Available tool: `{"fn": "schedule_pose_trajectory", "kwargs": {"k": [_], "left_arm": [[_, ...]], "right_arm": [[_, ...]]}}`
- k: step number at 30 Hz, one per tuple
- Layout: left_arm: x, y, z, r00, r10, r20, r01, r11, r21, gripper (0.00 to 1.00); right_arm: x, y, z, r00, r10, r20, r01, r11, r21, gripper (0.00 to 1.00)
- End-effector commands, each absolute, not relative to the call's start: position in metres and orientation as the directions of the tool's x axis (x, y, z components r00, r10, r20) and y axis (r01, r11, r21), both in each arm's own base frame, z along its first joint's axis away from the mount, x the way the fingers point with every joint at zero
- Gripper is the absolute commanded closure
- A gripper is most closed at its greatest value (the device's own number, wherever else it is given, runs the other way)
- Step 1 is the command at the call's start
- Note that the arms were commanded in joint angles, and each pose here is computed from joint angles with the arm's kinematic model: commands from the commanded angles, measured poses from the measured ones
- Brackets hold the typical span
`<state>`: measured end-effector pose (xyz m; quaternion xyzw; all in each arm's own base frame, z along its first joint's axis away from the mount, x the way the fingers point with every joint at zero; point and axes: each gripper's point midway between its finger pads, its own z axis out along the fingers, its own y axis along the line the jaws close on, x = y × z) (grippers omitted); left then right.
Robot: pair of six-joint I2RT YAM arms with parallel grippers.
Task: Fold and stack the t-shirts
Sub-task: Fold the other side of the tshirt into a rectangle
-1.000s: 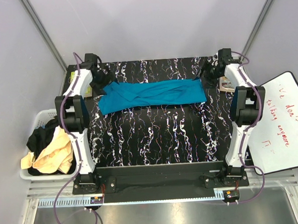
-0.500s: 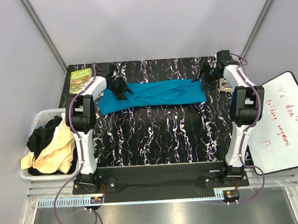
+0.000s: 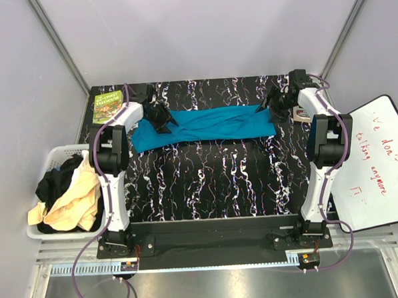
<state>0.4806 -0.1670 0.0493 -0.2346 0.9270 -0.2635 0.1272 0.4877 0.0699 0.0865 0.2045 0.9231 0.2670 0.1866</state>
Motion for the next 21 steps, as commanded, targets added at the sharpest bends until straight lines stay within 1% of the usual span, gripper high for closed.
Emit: {"fn": "schedule_pose_trajectory", "kwargs": {"k": [1, 7, 13, 17, 21], "left_arm": [[0.485, -0.165, 0.087, -0.846, -0.493, -0.203, -0.307, 0.761, -0.571, 0.49], [0.476, -0.161, 0.083, -0.855, -0.479, -0.199, -0.309, 0.778, -0.547, 0.53], [0.469, -0.16, 0.074, -0.866, -0.465, -0.184, -0.311, 0.788, -0.531, 0.53], [0.462, -0.159, 0.063, -0.874, -0.457, -0.164, -0.32, 0.796, -0.513, 0.52], [0.465, -0.161, 0.052, -0.876, -0.458, -0.152, -0.33, 0.798, -0.504, 0.52]], "right_arm": [[0.491, 0.076, 0.113, -0.835, 0.467, -0.289, 0.226, 0.771, 0.595, 0.2], [0.488, 0.076, 0.109, -0.838, 0.469, -0.28, 0.232, 0.769, 0.596, 0.2], [0.488, 0.076, 0.108, -0.837, 0.47, -0.28, 0.232, 0.769, 0.595, 0.2], [0.489, 0.077, 0.107, -0.836, 0.475, -0.274, 0.239, 0.765, 0.598, 0.2], [0.489, 0.077, 0.109, -0.835, 0.478, -0.274, 0.239, 0.762, 0.602, 0.2]]}}
